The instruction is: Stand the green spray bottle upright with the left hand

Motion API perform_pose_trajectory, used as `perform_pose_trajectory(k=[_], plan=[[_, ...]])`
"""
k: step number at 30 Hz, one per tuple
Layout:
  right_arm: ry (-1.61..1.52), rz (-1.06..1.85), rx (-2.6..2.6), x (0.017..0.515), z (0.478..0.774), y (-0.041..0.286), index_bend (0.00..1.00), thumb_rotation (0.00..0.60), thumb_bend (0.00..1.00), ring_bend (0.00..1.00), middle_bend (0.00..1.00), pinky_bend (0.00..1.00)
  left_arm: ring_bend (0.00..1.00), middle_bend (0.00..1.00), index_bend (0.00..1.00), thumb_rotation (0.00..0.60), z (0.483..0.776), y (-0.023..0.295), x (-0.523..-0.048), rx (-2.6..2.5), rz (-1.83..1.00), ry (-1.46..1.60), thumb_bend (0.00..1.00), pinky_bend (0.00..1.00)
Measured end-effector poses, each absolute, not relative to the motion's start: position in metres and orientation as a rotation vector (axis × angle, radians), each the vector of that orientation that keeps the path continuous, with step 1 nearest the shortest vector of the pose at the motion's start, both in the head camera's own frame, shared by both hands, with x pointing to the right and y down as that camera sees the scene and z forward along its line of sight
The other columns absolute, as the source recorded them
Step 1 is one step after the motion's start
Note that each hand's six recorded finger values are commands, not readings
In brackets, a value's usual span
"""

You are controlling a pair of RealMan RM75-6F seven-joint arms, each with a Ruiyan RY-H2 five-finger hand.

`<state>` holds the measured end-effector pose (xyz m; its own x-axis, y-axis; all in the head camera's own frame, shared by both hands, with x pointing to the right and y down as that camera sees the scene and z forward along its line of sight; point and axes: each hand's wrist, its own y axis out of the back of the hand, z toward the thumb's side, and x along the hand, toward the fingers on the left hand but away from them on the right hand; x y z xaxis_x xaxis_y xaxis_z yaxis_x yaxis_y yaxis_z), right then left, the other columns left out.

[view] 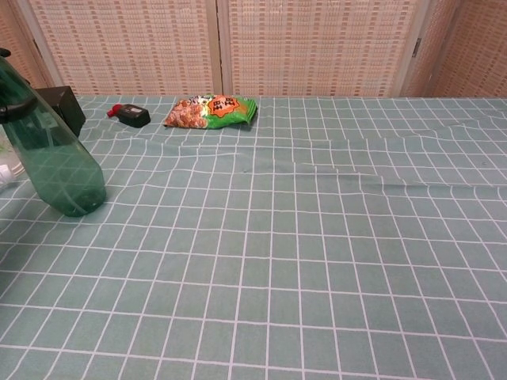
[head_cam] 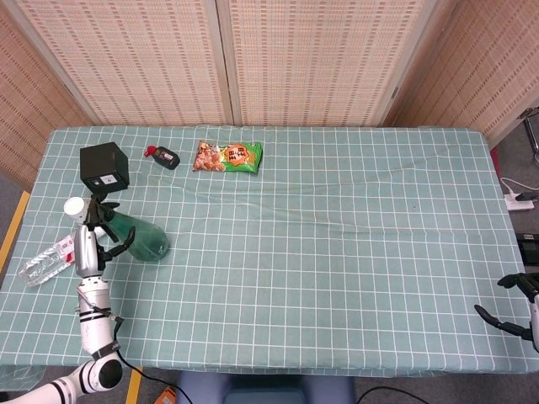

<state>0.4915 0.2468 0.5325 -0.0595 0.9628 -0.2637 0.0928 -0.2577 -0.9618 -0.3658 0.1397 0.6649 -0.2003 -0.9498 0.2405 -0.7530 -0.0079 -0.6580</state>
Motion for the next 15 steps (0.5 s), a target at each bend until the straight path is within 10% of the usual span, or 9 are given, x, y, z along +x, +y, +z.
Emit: perform_pose_trajectory(k=[15], plan=[[-1.19,1.41,-1.435,0.4911,0.5322,0.2468,0.49,0.6,0.0,0.38,0.5,0.31,0.12,0.13,0.0,0.6,0.6622,0.1449,-0.3696,-1.802,-1.055,1.945,0.22,0.19]])
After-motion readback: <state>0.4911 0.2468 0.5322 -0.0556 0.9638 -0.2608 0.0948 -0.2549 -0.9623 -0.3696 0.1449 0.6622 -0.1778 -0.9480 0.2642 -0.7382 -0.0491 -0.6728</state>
